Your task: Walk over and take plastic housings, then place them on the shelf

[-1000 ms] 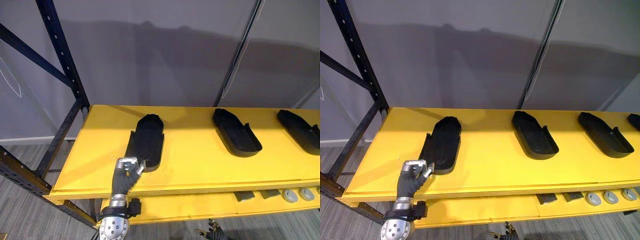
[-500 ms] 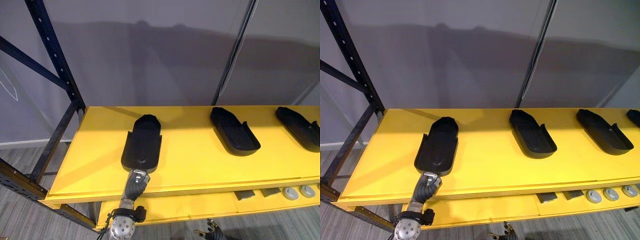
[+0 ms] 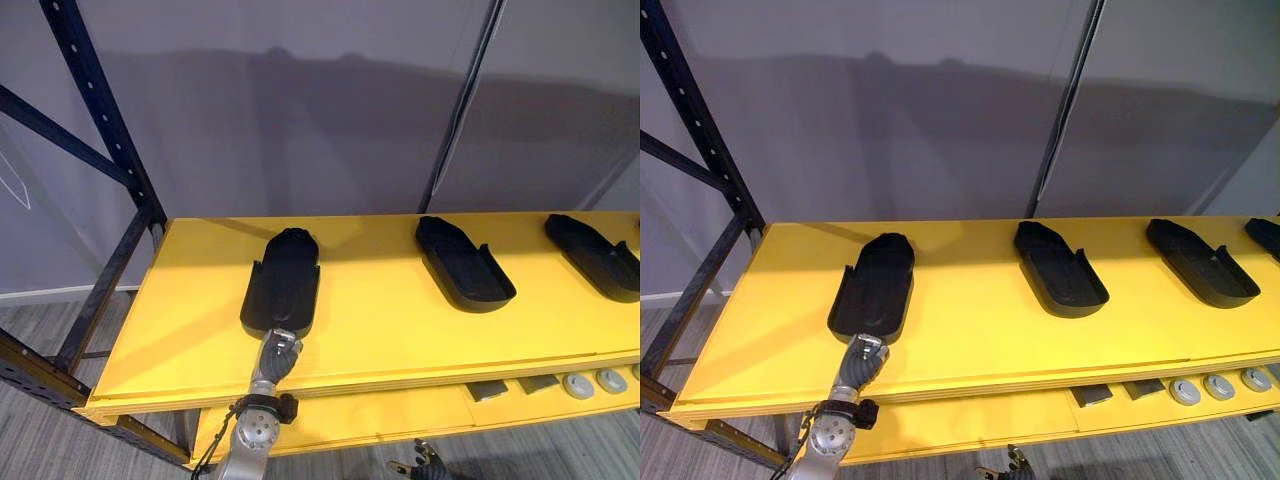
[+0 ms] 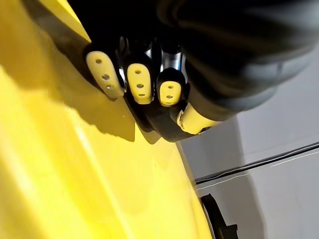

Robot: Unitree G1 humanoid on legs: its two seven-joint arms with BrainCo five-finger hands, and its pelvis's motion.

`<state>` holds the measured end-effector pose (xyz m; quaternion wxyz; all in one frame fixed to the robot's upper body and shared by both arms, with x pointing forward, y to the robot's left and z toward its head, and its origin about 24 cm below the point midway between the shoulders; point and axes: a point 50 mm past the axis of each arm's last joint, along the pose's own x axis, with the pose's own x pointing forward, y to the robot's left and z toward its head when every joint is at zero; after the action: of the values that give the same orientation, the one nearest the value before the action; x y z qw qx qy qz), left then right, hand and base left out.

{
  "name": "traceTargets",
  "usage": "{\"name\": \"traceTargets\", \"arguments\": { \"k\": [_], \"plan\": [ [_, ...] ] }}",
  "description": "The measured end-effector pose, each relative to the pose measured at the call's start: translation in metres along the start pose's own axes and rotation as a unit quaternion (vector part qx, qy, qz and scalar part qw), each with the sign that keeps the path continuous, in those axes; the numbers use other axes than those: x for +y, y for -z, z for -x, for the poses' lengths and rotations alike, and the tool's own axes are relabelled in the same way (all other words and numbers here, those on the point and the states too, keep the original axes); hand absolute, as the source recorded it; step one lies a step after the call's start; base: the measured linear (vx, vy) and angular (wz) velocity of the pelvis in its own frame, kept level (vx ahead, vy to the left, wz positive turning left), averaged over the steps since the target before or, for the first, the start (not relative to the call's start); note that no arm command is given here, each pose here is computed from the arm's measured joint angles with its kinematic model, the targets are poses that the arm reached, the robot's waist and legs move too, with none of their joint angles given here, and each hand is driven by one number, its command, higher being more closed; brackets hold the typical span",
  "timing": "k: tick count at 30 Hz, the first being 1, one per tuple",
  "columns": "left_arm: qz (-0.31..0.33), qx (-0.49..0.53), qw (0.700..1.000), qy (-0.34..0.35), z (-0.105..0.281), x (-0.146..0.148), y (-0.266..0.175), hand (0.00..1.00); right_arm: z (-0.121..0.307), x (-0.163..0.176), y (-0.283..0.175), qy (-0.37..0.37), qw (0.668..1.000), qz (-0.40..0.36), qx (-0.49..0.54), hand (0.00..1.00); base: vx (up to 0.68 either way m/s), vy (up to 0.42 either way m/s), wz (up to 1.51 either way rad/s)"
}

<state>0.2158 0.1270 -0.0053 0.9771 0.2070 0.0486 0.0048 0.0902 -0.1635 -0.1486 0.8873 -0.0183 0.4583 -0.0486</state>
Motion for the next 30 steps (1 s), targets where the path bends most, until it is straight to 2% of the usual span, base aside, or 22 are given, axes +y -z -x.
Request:
{"name": "traceTargets", "arguments": {
  "k": [11, 19, 23, 26, 29, 30],
  "plan": [
    [-0.012, -0.001, 1.000, -0.008, -0.022, 0.001, -0.002, 1.00, -0.005, 0.000, -0.003, -0.003, 1.000, 0.005, 0.006, 0.00, -0.02, -0.009, 0.00],
    [-0.012, -0.005, 1.000, -0.016, -0.024, 0.002, -0.004, 1.00, -0.006, 0.001, -0.005, -0.004, 1.000, 0.007, 0.006, 0.00, -0.03, -0.012, -0.01],
    [0.013, -0.009, 1.000, -0.018, -0.022, 0.004, -0.007, 1.00, -0.007, 0.001, -0.005, -0.004, 1.000, 0.007, 0.005, 0.00, -0.03, -0.013, 0.01],
    [0.042, -0.043, 0.997, -0.042, -0.011, 0.014, -0.023, 1.00, -0.006, 0.000, -0.005, -0.003, 1.000, 0.006, 0.004, 0.00, -0.02, -0.012, 0.00],
    [0.064, -0.108, 0.989, -0.073, -0.004, 0.031, -0.052, 1.00, -0.006, -0.001, -0.004, 0.000, 1.000, 0.004, 0.006, 0.00, -0.06, -0.017, 0.09],
    [0.079, -0.157, 0.979, -0.098, 0.001, 0.045, -0.072, 1.00, -0.006, -0.001, -0.004, 0.001, 1.000, 0.003, 0.006, 0.00, -0.05, -0.013, 0.14]
  ]
}}
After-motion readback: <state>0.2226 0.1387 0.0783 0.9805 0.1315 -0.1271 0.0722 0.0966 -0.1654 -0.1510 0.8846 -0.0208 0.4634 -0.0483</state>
